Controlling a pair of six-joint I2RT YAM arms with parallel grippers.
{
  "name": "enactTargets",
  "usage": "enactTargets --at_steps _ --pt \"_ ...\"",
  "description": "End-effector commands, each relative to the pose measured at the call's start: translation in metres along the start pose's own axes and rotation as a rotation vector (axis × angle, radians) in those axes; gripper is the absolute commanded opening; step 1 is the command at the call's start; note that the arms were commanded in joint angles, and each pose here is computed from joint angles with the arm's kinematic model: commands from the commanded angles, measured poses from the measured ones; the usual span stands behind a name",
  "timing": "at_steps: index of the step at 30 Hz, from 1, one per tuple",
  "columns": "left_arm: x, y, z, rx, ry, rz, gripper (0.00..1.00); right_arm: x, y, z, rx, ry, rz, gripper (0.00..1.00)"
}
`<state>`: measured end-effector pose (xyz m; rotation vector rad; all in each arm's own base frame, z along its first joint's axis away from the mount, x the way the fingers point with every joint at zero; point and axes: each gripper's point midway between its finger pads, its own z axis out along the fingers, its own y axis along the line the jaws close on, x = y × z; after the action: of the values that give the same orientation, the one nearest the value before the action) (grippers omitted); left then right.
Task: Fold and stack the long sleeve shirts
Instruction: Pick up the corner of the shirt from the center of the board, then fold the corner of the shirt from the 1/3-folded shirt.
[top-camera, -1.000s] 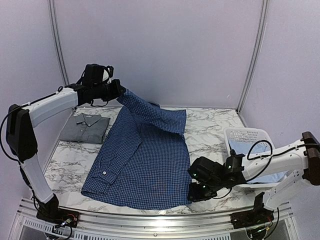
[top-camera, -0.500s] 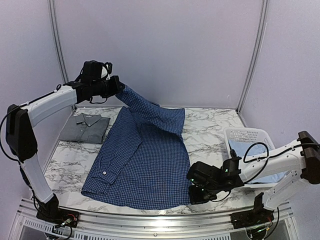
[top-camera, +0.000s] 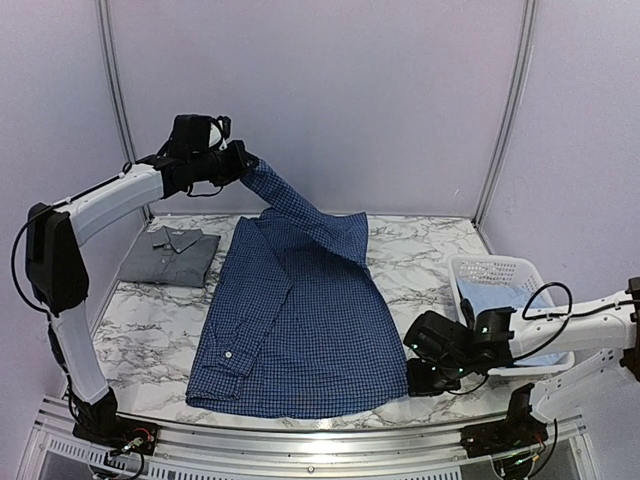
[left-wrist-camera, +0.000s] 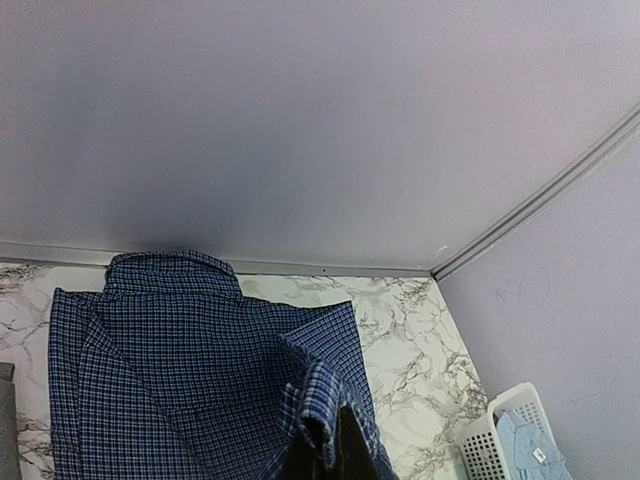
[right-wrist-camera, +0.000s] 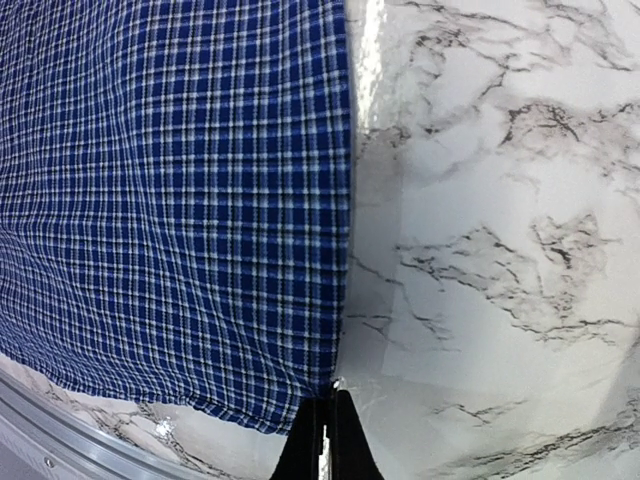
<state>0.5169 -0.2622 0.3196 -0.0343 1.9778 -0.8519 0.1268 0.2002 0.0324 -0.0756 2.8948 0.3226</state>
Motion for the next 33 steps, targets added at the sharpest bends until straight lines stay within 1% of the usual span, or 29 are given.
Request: enactTargets --at_steps 1,5,9,15,17,25,33 --pt "-0.026 -0.015 -0.005 0.038 -0.068 0.009 0.0 -0.007 0.0 -0.01 0.014 -0.019 -0.021 0.0" --pt "-0.032 -0.014 -0.01 0.017 -0.082 0.026 0.0 -0.014 0.027 -0.018 -0.029 -0.024 -0.079 0.0" --pt "-0.038 -0.006 -0.018 -0.012 -0.092 0.035 0.0 -0.015 0.059 -0.023 -0.082 -0.011 -0.168 0.0" --pt "-0.048 0.007 -0.032 -0.043 -0.114 0.036 0.0 -0.002 0.112 -0.02 -0.179 0.082 -0.312 0.0" --pt "-0.05 0.012 -0.038 -0.051 -0.12 0.034 0.0 -0.001 0.123 -0.019 -0.198 0.098 -0.343 0.0" --pt "-0.063 0.053 -0.06 -0.133 -0.151 0.015 0.0 -0.006 0.174 -0.016 -0.305 0.123 -0.468 0.0" --pt "-0.065 0.095 -0.068 -0.207 -0.141 0.004 0.0 -0.009 0.218 -0.001 -0.39 0.158 -0.559 0.0"
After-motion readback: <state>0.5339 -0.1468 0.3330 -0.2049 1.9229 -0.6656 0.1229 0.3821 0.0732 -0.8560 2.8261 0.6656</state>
